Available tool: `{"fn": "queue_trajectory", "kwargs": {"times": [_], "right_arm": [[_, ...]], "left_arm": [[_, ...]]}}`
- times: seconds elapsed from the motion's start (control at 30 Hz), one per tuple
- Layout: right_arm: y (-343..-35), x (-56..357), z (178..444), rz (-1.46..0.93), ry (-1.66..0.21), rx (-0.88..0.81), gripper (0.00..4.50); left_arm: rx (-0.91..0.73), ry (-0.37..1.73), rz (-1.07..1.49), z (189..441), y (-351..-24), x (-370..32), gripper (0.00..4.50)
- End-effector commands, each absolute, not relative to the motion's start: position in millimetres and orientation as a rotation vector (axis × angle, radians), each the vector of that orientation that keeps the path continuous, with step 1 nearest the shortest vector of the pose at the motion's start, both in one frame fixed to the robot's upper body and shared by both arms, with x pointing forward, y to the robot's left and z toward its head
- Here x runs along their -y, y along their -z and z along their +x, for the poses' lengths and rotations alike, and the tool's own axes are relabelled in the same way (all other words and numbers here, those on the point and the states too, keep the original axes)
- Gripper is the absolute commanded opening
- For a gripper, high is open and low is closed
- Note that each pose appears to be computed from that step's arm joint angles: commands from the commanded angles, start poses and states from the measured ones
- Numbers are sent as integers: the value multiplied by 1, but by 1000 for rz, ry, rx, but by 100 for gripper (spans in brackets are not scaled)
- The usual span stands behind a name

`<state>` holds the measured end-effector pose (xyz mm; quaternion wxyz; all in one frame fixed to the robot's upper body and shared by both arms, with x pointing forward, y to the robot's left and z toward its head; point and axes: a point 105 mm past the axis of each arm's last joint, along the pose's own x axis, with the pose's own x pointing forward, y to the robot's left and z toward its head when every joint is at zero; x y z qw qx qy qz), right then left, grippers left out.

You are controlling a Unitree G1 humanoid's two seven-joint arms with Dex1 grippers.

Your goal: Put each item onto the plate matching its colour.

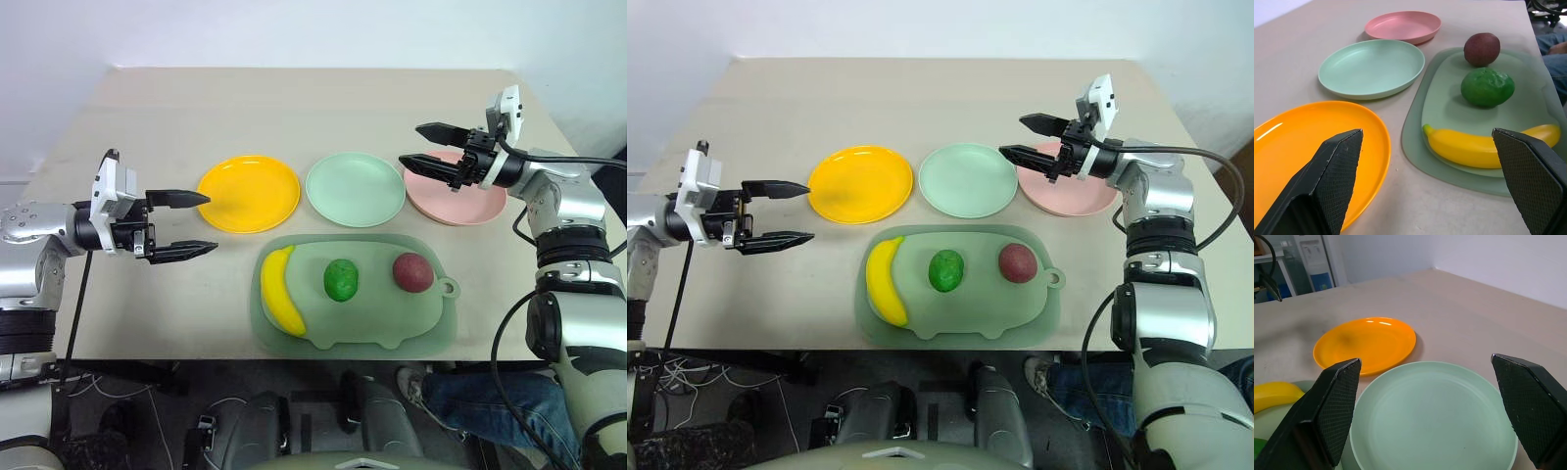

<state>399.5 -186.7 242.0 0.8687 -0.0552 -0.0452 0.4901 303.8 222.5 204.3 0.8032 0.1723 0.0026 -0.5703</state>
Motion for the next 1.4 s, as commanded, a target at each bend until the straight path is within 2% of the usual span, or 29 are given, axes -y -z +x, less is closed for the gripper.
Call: {"fn": "queue_trajectory", "kwargs": {"times": [0.03,1.03,1.2,1.4], "right_arm": [[-263,192,398,-154,-1015,154,450],[-267,206,394,-162,-977,155,450],[-256,211,386,-177,-1010,79,450],[-240,210,363,-205,-1116,-36,450]], "left_arm": [[40,1218,404,301,-215,-223,444],[53,1227,404,310,-216,-223,444],[51,1259,391,310,-212,-216,444],[48,1270,384,313,-209,-214,444]]}}
